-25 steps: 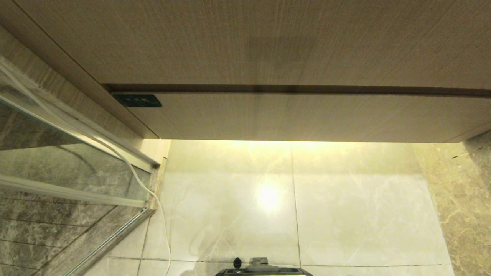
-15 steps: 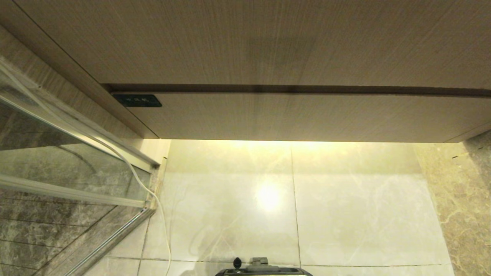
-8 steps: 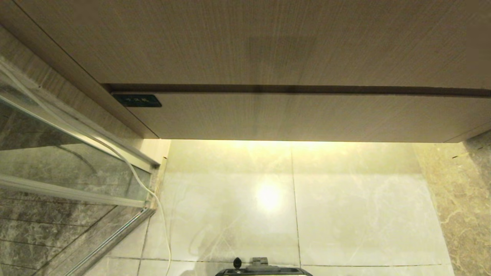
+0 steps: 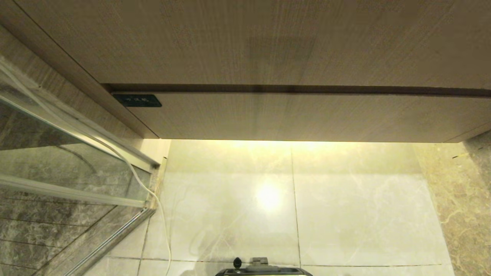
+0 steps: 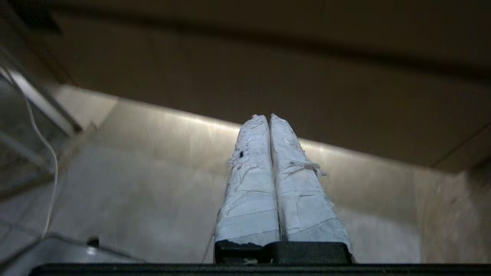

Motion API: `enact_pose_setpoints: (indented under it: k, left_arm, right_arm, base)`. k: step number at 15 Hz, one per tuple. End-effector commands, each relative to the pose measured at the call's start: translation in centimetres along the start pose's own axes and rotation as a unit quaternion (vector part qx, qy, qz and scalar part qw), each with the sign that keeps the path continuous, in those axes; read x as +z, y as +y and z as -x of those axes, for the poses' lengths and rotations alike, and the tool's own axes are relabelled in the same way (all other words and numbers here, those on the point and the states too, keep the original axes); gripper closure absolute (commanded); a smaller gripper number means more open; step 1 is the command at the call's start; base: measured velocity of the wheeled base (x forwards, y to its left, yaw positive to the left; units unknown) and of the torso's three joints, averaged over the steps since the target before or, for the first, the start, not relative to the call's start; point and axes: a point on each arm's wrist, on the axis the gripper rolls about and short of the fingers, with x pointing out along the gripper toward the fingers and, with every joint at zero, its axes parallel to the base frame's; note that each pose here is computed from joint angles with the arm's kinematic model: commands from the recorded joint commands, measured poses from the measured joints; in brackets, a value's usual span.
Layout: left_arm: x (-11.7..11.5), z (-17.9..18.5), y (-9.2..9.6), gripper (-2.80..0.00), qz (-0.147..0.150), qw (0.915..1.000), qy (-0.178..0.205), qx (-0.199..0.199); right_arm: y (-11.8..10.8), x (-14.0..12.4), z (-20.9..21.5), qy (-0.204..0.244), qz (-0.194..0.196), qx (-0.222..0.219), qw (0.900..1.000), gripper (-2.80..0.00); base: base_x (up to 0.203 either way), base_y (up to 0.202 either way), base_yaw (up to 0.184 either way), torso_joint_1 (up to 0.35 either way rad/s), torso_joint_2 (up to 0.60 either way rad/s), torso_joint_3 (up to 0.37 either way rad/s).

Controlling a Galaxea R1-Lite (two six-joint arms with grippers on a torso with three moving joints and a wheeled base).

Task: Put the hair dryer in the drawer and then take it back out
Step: Pull open the drawer

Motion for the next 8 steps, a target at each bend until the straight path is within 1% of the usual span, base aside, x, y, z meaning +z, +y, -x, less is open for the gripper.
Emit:
enact_pose_setpoints:
  k: [1,2,3,4,5,6,7,8]
  left_arm:
    - [0.0,0.0,0.0,0.0,0.0,1.0,0.0,0.0]
    - [0.0,0.0,0.0,0.0,0.0,1.0,0.0,0.0]
    - [0.0,0.0,0.0,0.0,0.0,1.0,0.0,0.0]
    - [0.0,0.0,0.0,0.0,0.0,1.0,0.0,0.0]
    - [0.0,0.0,0.0,0.0,0.0,1.0,0.0,0.0]
    - [0.0,0.0,0.0,0.0,0.0,1.0,0.0,0.0]
    - [0.0,0.0,0.0,0.0,0.0,1.0,0.0,0.0]
    - [0.0,0.0,0.0,0.0,0.0,1.0,0.0,0.0]
  right_arm:
    - [-0.7,8.4,1.9,-0.075,0.012,-0.016,0.997,0.0]
    - [-1.1,12.6,2.1,-0.078,0.009,-0.026,0.997,0.0]
    - [-1.4,15.7,1.9,-0.066,0.002,-0.032,0.997,0.0]
    - [-1.9,18.6,0.7,-0.03,-0.009,-0.034,0.999,0.0]
    - [-2.5,20.6,-1.2,0.027,-0.023,-0.031,0.999,0.0]
    - [-3.0,21.4,-3.7,0.095,-0.037,-0.025,0.994,0.0]
    - [-3.4,21.6,-6.1,0.156,-0.054,-0.011,0.986,0.0]
    - [-3.6,21.7,-8.2,0.204,-0.072,0.022,0.976,0.0]
  base:
    - [0.0,0.0,0.0,0.0,0.0,0.0]
    - [0.0,0.0,0.0,0.0,0.0,0.0]
    - [0.0,0.0,0.0,0.0,0.0,0.0]
    - [0.0,0.0,0.0,0.0,0.0,0.0]
    - [0.0,0.0,0.0,0.0,0.0,0.0]
    - [0.0,0.0,0.0,0.0,0.0,0.0]
    - [0.0,0.0,0.0,0.0,0.0,0.0]
    - [0.0,0.0,0.0,0.0,0.0,0.0]
